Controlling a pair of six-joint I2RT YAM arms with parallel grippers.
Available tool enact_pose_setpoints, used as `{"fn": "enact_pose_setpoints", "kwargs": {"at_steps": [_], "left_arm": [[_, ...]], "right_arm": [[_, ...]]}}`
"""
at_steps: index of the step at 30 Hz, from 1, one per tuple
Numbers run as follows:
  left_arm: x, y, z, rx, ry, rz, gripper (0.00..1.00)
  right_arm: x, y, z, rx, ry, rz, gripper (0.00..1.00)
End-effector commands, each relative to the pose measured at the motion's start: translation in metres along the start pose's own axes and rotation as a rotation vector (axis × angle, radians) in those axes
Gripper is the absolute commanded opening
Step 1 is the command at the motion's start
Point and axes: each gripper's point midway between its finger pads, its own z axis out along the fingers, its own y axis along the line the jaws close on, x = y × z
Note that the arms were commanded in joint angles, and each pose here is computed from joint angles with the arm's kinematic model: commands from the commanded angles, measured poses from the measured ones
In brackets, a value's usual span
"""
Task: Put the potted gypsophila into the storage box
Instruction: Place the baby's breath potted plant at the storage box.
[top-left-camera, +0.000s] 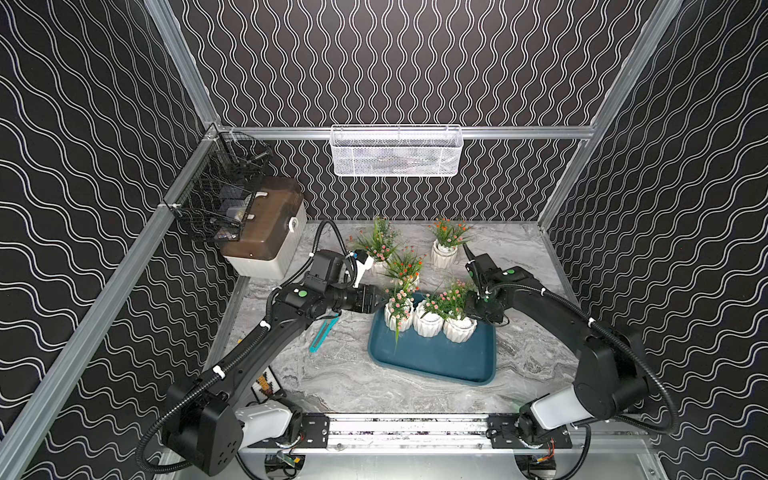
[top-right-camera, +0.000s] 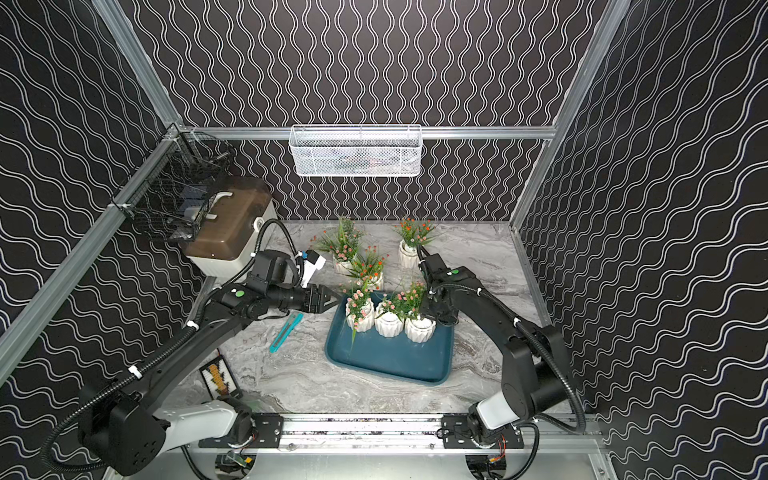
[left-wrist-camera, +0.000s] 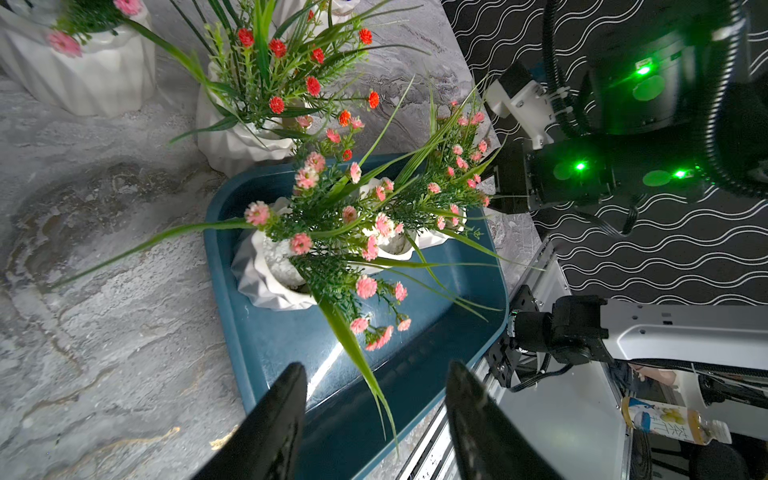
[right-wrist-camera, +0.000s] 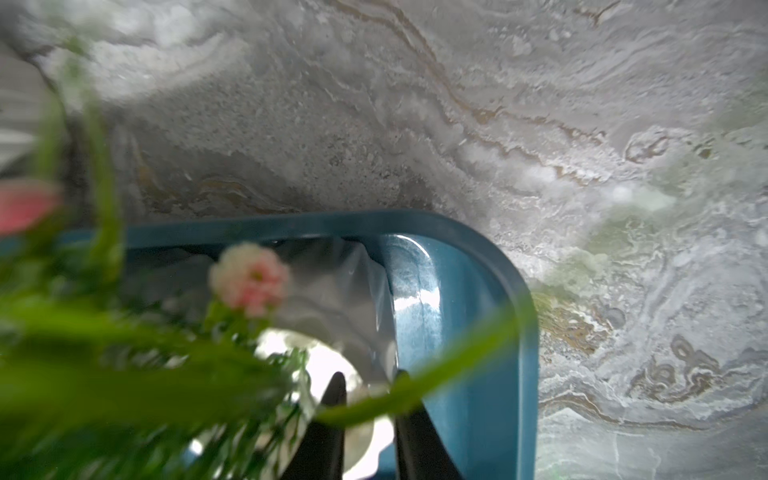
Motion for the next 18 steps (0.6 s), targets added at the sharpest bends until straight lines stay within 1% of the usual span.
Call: {"fn": "enact_pose_setpoints", "kwargs": {"at_steps": [1,5,7,10,12,15,18], "left_arm": [[-0.003,-0.001,-0.001,-0.001,-0.007,0.031,0.57],[-0.004,0.000,-0.003,-0.009,-0.012,0.037,0.58],[-0.004,-0.001,-0.004,-0.010,-0.017,0.045,0.58],[-0.006,-0.004,-0.005,0.002,-0.031,0.054,0.58],[-0.008,-0.005,-0.008,-0.001,-0.044,0.062,0.58],[-0.011,-0.007,-0.013,-0.001,-0.070,0.077,0.58],[-0.013,-0.006,-0.016,-0.022,-0.089,0.085,0.59]], "right_arm": [[-0.003,-0.004,-0.017,-0.006,-0.043,0.020,0.27],[-0.004,-0.010,-0.050,-0.058,-0.122,0.017,0.33],[-0.005,-0.012,-0.068,-0.090,-0.171,0.010,0.35],[-0.006,-0.010,-0.093,-0.167,-0.246,-0.015,0.40],[-0.006,-0.010,-0.108,-0.211,-0.291,-0.018,0.41],[-0.006,-0.003,-0.129,-0.310,-0.354,-0.037,0.45],[-0.009,0.011,-0.153,-0.445,-0.443,-0.072,0.47]]}}
